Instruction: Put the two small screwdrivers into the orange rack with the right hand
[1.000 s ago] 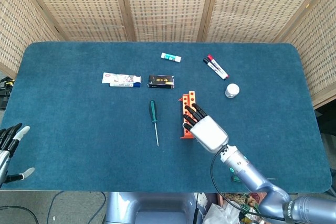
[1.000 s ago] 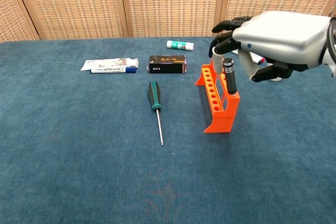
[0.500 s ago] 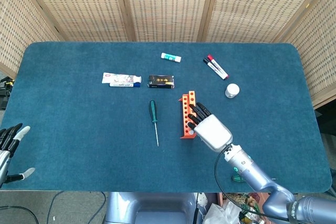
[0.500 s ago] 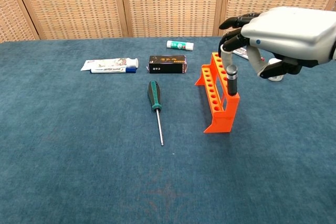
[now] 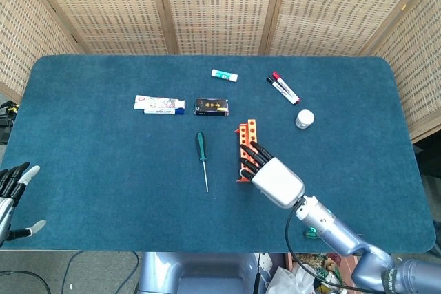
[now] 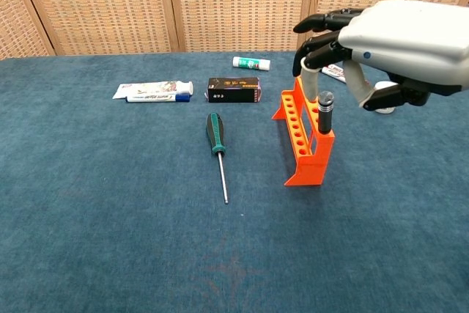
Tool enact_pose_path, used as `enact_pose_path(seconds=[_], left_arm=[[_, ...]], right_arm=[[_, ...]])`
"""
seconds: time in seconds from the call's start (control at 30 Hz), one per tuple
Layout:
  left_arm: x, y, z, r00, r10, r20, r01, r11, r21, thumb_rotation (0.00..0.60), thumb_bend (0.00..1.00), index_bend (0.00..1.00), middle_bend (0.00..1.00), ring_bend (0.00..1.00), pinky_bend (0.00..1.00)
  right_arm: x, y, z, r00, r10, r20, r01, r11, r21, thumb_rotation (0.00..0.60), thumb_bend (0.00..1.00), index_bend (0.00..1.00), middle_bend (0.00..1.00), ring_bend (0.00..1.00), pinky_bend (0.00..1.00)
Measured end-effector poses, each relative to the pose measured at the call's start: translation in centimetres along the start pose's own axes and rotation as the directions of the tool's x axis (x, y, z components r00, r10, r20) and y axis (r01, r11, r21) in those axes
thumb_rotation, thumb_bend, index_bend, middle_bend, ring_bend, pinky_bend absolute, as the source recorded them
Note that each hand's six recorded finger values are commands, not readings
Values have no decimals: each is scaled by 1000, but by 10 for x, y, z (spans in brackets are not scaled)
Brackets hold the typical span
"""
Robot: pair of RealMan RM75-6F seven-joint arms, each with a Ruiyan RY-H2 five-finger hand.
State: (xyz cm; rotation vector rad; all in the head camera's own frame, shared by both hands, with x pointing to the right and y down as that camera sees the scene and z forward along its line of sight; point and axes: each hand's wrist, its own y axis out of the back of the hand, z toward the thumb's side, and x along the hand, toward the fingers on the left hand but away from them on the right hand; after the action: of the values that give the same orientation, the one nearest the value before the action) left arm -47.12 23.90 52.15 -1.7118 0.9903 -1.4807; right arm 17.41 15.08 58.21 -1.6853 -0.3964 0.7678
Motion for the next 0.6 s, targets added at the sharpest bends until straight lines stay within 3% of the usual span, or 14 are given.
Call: enact_pose_path(seconds=[0.13,0.27,0.6], left_arm=[[0,-1,0,1000,-2,1,2,1000,2,600,0,0,0,0,0],[0,-1,0,1000,-1,0,1,1000,2,600,0,0,0,0,0],[1,0,-1,1000,0,-1,0,1000,-1,600,0,0,0,0,0]], right_arm=[[4,-1,5,998,-33,-56,36,998,49,600,1000,436,248,0,96],[5,-11,4,997,-22,-74,29,996,84,600,1000,457,267,0,97],[7,-15,-25,999,7,31,-11,991,131,600,1000,472,280,0,124]])
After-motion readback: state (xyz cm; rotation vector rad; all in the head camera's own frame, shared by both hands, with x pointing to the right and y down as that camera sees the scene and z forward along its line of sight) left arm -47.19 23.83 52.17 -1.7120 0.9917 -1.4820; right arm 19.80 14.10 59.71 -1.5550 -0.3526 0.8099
